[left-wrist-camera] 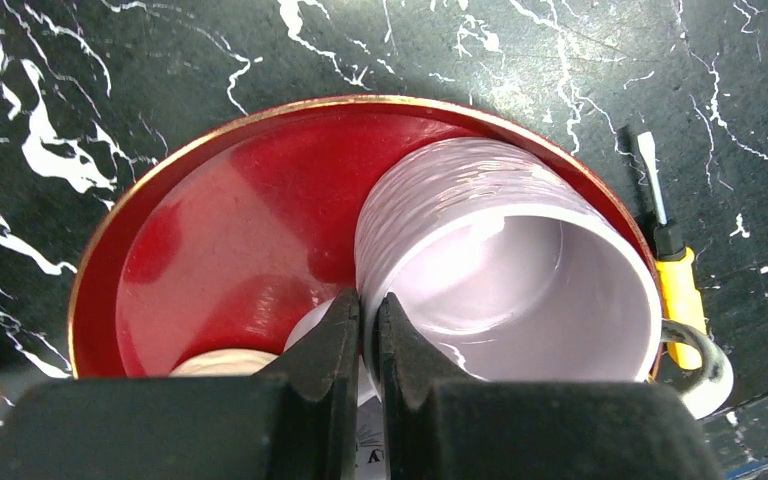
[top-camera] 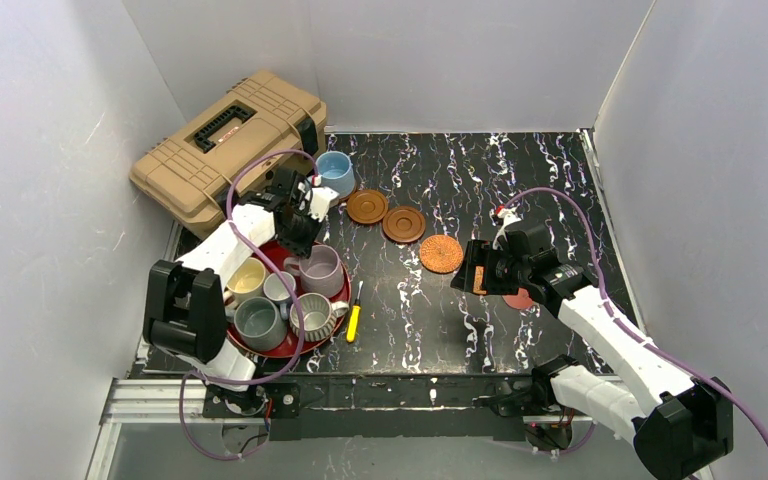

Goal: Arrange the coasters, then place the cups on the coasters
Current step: Pick up the cup from the tray.

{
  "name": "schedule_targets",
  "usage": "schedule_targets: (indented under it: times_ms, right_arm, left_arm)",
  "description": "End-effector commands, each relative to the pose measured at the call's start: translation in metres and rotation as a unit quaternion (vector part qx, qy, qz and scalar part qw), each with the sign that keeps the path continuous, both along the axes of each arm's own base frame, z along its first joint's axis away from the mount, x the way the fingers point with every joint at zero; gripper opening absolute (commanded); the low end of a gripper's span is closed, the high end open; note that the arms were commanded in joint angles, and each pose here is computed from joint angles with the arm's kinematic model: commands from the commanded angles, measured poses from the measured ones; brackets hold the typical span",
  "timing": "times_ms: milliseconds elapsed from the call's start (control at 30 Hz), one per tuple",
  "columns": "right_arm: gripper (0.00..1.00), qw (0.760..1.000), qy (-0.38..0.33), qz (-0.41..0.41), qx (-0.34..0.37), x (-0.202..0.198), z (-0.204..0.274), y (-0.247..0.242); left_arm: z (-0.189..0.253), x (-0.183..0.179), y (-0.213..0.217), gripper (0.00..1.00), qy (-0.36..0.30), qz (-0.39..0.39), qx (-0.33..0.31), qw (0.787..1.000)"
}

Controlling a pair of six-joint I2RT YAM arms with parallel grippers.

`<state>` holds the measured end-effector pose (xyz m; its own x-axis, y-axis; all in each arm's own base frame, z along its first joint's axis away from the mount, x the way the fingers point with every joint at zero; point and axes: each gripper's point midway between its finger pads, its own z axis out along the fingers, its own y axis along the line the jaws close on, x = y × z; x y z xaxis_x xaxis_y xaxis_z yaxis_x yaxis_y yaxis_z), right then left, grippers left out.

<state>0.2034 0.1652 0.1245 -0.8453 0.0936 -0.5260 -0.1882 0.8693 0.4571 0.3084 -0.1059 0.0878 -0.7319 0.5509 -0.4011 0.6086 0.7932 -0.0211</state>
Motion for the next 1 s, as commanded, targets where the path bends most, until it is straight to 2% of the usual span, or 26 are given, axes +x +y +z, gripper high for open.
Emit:
schedule_targets:
  times_ms: [0,133,333,500,767,967]
  right_arm:
    - [0.86,1.0,-0.011,0.001,0.007,0.003,0.006,0.003]
    - [0.86,1.0,-0.013,0.002,0.009,0.004,0.008,0.004]
    - [0.87,1.0,-0.022,-0.007,0.007,0.007,0.011,0.002]
    - [0.87,1.0,-0.027,-0.013,0.007,0.006,0.013,0.0]
    - [0.87,0.999,-0.036,-0.018,0.0,0.005,0.012,-0.005]
    - [0.87,0.999,-0.038,-0.022,0.003,0.007,0.013,-0.005]
  left_arm:
    - [0.019,-0.005,-0.009,0.0,-0.013,0.052,-0.04,0.998]
    - [0.028,-0.005,-0.012,0.0,-0.014,0.101,-0.061,0.993]
    - [0.059,0.014,-0.005,0.0,-0.063,0.185,-0.066,0.978]
    - [0.086,0.024,-0.018,0.0,-0.09,0.22,-0.129,0.963]
    - [0.119,0.032,-0.025,0.0,-0.122,0.279,-0.19,0.933]
    - [0.132,0.056,-0.037,0.0,-0.145,0.322,-0.194,0.915]
